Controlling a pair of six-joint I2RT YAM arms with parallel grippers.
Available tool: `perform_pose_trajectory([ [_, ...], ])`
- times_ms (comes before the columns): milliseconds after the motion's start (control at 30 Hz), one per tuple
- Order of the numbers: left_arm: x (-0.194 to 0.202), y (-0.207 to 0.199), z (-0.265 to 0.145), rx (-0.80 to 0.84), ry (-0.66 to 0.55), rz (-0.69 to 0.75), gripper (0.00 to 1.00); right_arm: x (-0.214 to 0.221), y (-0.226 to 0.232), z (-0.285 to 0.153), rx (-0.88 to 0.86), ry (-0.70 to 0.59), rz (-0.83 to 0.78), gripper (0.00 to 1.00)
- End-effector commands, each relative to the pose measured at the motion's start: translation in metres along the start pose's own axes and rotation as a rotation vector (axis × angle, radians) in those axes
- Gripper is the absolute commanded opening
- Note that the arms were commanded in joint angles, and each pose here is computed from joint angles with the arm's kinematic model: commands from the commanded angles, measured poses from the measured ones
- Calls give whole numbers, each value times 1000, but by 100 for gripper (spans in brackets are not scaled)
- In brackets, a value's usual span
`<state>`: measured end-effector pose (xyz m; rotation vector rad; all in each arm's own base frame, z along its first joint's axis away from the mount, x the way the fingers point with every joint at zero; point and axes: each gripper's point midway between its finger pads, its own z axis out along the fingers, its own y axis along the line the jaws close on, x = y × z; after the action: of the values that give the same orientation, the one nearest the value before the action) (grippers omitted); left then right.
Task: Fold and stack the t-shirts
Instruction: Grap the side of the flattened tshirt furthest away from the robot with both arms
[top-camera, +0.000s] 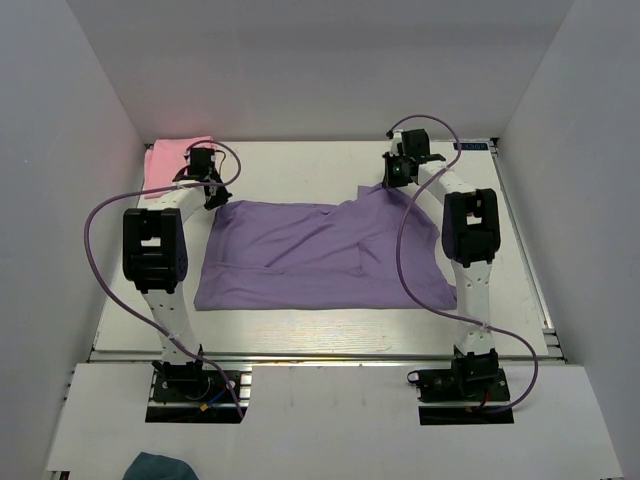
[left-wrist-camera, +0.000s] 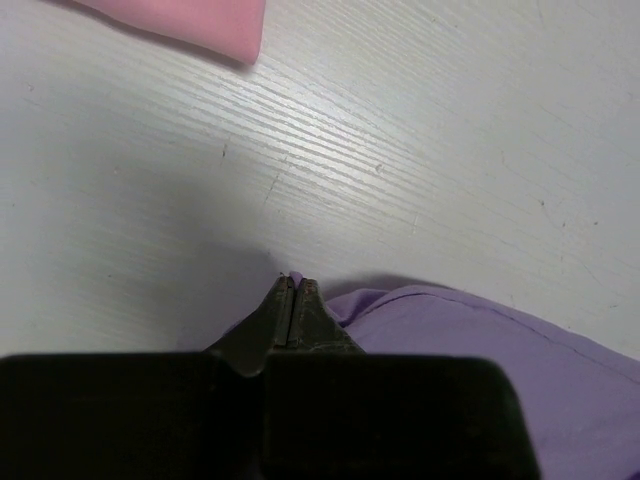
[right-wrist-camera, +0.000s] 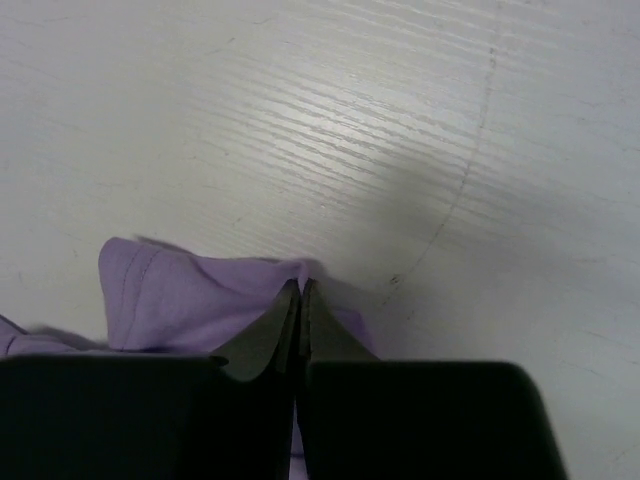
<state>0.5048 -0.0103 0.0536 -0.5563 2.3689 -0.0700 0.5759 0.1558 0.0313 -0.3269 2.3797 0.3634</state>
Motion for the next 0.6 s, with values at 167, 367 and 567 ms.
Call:
perform_pose_trajectory([
  [167, -46, -11, -41, 44, -122, 4, 0, -68, 28, -71, -69, -286, -153, 0],
  [367, -47, -9, -59, 59, -155, 11, 0, -107, 20, -127, 35, -508, -135, 0],
  [567, -50, -10, -62, 63, -163, 10, 0, -112, 2, -131, 126, -522, -33, 0],
])
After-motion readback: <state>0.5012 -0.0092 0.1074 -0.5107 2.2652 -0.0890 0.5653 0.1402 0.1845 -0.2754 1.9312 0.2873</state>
